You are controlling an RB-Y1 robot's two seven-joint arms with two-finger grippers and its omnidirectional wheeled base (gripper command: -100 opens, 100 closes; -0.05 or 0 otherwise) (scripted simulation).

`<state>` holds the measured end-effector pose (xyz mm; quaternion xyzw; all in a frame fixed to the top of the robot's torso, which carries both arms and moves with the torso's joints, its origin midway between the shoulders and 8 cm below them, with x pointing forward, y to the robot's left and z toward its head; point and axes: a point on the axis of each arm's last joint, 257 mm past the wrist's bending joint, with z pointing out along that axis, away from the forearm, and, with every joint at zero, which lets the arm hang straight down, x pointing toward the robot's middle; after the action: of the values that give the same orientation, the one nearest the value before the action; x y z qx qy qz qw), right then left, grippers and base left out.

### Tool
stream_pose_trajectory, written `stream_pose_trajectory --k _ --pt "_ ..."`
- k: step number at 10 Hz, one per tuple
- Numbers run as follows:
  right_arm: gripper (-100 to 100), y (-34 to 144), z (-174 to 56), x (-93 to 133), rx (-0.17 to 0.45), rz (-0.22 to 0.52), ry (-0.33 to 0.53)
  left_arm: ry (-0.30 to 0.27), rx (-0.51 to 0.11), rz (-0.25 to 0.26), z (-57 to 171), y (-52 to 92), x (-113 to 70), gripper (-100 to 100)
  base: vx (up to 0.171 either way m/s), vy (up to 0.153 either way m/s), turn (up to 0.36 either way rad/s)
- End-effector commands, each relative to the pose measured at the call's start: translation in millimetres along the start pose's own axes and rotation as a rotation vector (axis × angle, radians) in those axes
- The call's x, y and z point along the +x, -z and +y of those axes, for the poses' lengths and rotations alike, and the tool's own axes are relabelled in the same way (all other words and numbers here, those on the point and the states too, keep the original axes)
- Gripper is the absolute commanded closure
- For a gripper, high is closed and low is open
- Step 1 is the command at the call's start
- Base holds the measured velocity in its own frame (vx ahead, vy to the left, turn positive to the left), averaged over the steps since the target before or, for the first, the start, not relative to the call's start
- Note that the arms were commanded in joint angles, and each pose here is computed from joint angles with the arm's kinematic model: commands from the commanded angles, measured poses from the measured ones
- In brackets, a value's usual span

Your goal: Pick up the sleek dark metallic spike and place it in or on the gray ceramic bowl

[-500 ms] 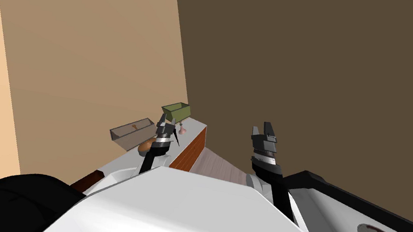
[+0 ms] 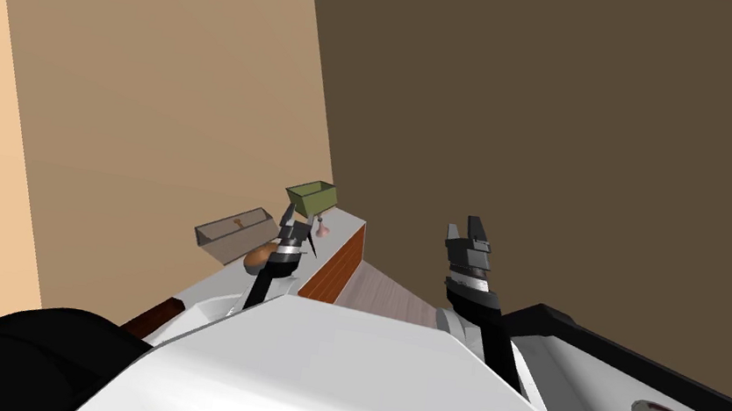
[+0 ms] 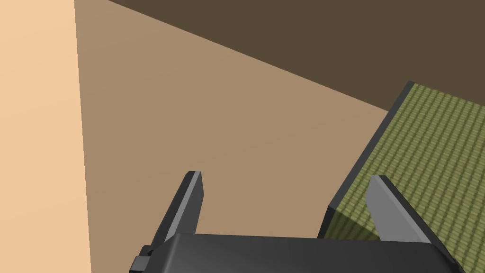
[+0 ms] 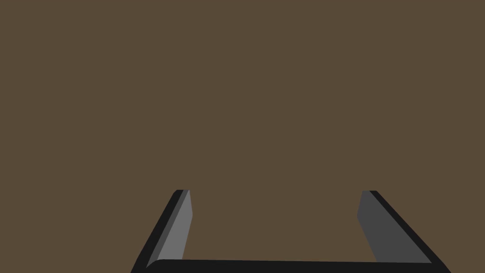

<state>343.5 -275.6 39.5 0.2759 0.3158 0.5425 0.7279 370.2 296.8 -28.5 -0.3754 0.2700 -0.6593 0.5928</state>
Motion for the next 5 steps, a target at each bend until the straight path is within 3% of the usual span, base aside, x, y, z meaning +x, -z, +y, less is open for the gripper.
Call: stream_pose_trajectory --k 1,5 --pt "0 0.0 0.0 0.0 0.000 0.000 0.000 0.045 -0.021 0.001 8.2 3.8 -5.2 -100 -0.001 -0.076 0.021" --pt "0 0.0 0.0 0.0 0.000 0.000 0.000 0.195 -0.077 -0.040 37.5 18.3 -24.7 -100 -0.001 -0.104 0.020"
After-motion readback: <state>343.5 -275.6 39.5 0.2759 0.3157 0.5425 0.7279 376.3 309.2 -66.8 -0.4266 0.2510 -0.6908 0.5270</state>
